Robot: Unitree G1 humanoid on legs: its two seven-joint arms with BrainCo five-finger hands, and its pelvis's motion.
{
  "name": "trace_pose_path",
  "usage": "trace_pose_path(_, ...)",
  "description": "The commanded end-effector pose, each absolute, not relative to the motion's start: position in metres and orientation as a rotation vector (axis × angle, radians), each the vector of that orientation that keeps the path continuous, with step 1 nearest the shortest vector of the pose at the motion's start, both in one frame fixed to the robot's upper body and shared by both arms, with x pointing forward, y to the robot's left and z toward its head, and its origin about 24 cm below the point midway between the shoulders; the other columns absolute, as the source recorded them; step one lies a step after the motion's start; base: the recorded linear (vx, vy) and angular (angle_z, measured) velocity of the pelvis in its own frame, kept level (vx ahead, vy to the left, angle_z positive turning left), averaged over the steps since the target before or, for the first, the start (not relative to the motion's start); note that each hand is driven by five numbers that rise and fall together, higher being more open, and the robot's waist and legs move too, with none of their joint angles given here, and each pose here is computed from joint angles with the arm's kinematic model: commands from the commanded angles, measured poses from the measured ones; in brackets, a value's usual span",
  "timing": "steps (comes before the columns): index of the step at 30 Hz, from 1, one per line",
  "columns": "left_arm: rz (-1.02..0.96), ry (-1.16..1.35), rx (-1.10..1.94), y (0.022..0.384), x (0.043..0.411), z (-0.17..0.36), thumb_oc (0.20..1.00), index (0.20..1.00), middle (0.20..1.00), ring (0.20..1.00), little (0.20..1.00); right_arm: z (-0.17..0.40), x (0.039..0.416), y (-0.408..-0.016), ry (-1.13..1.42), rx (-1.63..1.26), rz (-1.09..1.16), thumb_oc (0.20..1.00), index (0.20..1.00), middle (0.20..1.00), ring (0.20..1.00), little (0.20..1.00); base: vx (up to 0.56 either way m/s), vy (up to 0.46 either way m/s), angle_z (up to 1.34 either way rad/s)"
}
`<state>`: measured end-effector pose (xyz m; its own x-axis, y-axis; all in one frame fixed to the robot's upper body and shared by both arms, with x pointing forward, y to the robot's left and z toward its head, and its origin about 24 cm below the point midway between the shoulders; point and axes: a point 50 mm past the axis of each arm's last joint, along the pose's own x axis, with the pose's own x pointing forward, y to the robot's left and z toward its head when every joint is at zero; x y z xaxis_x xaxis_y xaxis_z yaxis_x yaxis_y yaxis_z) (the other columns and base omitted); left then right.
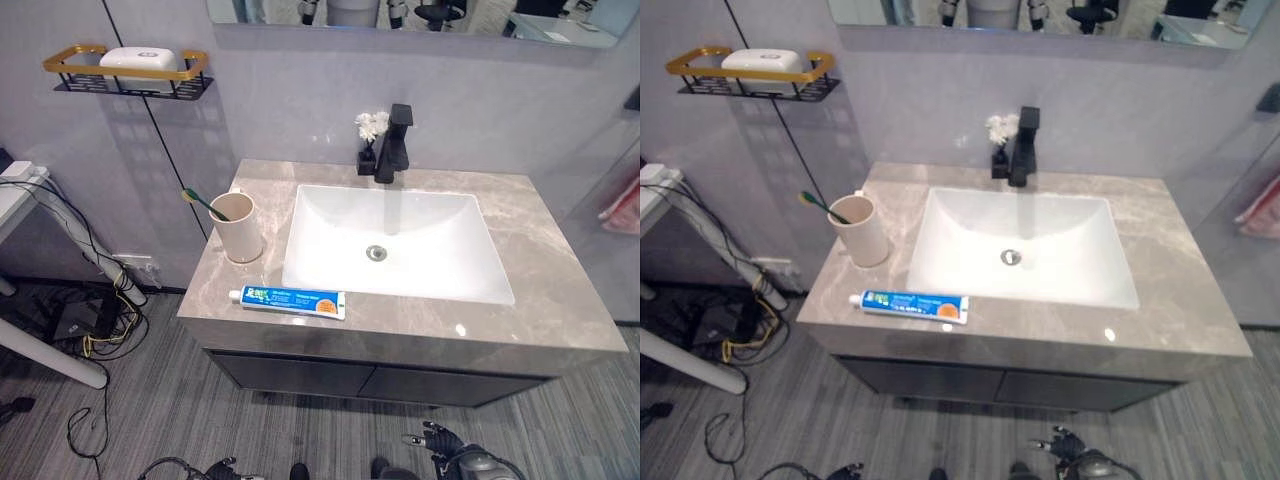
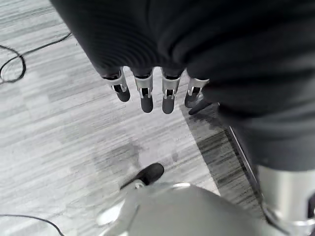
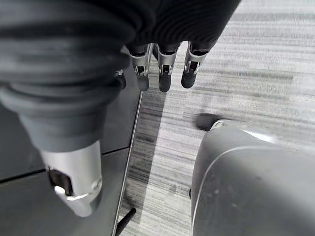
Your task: Put brush and paste in cup on sink, flatten towel.
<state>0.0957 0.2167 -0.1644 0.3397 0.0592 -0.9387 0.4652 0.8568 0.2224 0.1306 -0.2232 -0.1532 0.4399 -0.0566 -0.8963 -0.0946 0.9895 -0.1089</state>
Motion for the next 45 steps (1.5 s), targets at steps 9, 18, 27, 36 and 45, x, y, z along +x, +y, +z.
trace_pose_path(9, -0.367, 1.048, 0.607, 0.228, 0.115, -0.152, 1.000, 1.000, 1.000, 1.000, 1.000, -0.130, 0.167, -0.254, 0.980, -0.315, 0.025, 1.000, 1.000, 1.000, 1.000, 1.000, 0.07, -0.152, 0.22)
trace_pose_path(18, -0.774, 0.484, 1.066, 0.247, 0.178, -0.064, 1.000, 1.000, 1.000, 1.000, 1.000, -0.109, 0.156, -0.317, 0.960, -0.370, -0.198, 1.000, 1.000, 1.000, 1.000, 1.000, 0.06, 0.010, 0.32)
trace_pose_path(27, -0.815, 0.207, 1.154, 0.252, 0.192, 0.007, 1.000, 1.000, 1.000, 1.000, 1.000, -0.122, 0.148, -0.296, 0.981, -0.282, -0.183, 1.000, 1.000, 1.000, 1.000, 1.000, 0.13, 0.235, -0.25)
trace_pose_path(36, -0.723, 0.215, 1.198, 0.274, 0.182, 0.014, 1.000, 1.000, 1.000, 1.000, 1.000, -0.131, 0.147, -0.266, 0.986, -0.490, 0.079, 1.000, 1.000, 1.000, 1.000, 1.000, 0.05, 0.116, -0.29)
trace_pose_path(45, -0.708, 0.148, 1.377, 0.292, 0.177, 0.036, 1.000, 1.000, 1.000, 1.000, 1.000, -0.146, 0.109, -0.265, 1.118, -0.535, 0.115, 1.000, 1.000, 1.000, 1.000, 1.000, 0.00, 0.000, -0.02)
